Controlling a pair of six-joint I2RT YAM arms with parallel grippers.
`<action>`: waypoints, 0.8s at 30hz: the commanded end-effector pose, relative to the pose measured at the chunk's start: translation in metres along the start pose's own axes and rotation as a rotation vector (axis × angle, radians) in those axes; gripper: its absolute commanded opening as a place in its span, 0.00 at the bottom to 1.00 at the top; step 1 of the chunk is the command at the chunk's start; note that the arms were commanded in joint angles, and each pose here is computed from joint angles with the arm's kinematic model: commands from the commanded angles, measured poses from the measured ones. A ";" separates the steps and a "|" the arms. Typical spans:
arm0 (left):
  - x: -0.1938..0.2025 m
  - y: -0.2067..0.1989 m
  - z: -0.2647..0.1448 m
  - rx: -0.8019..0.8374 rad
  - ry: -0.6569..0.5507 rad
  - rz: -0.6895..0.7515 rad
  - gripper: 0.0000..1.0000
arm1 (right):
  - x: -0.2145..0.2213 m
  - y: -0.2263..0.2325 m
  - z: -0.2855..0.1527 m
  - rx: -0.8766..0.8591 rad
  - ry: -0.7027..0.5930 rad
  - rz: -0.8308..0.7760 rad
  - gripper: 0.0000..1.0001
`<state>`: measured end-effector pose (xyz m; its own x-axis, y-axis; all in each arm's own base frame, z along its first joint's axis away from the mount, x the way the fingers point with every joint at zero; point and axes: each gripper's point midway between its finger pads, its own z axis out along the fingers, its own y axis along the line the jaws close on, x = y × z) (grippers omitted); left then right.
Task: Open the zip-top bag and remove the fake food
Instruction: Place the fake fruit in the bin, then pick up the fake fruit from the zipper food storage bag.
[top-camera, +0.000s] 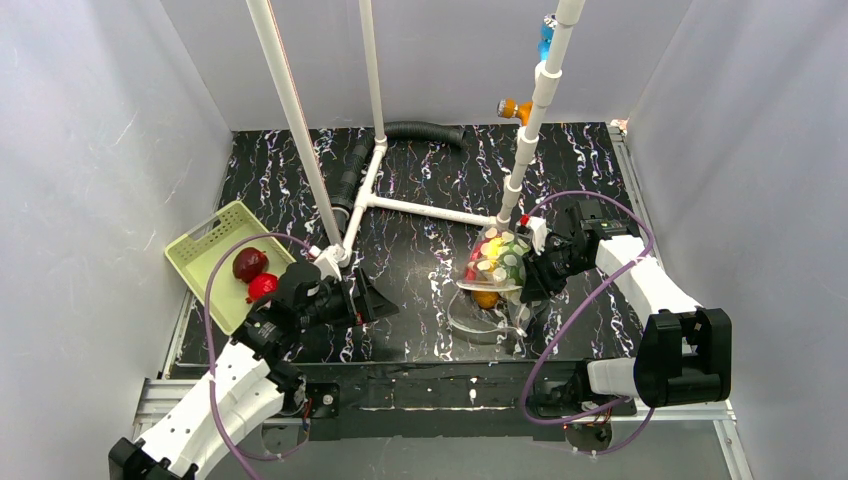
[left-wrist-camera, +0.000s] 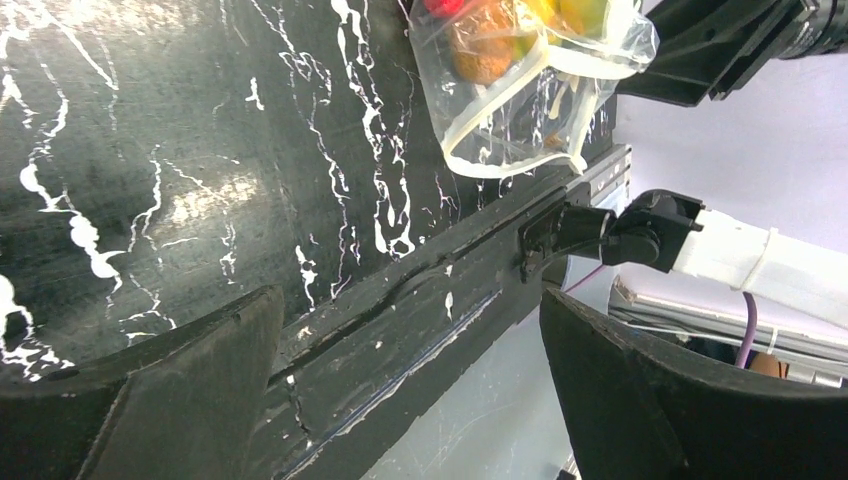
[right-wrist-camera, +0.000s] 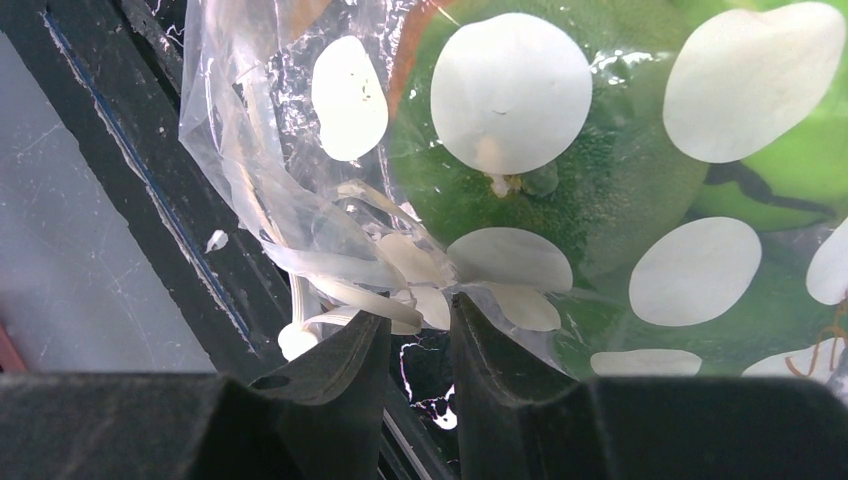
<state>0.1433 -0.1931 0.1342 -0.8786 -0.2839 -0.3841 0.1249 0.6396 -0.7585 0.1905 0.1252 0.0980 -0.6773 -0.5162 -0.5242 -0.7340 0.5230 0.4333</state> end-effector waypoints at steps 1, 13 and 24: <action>0.001 -0.006 0.007 0.018 -0.009 0.021 0.99 | -0.013 0.005 -0.007 -0.017 -0.036 -0.029 0.36; 0.016 -0.026 0.017 0.078 0.031 0.084 0.99 | -0.014 0.007 -0.008 -0.022 -0.042 -0.035 0.36; 0.025 -0.042 0.027 0.117 0.039 0.122 0.99 | -0.016 0.011 -0.009 -0.031 -0.053 -0.047 0.36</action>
<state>0.1258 -0.2398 0.1402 -0.8854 -0.1708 -0.4324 0.2613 0.5865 -0.7667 0.1882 0.1280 0.1000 -0.6759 -0.5117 -0.5305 -0.7360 0.5075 0.4482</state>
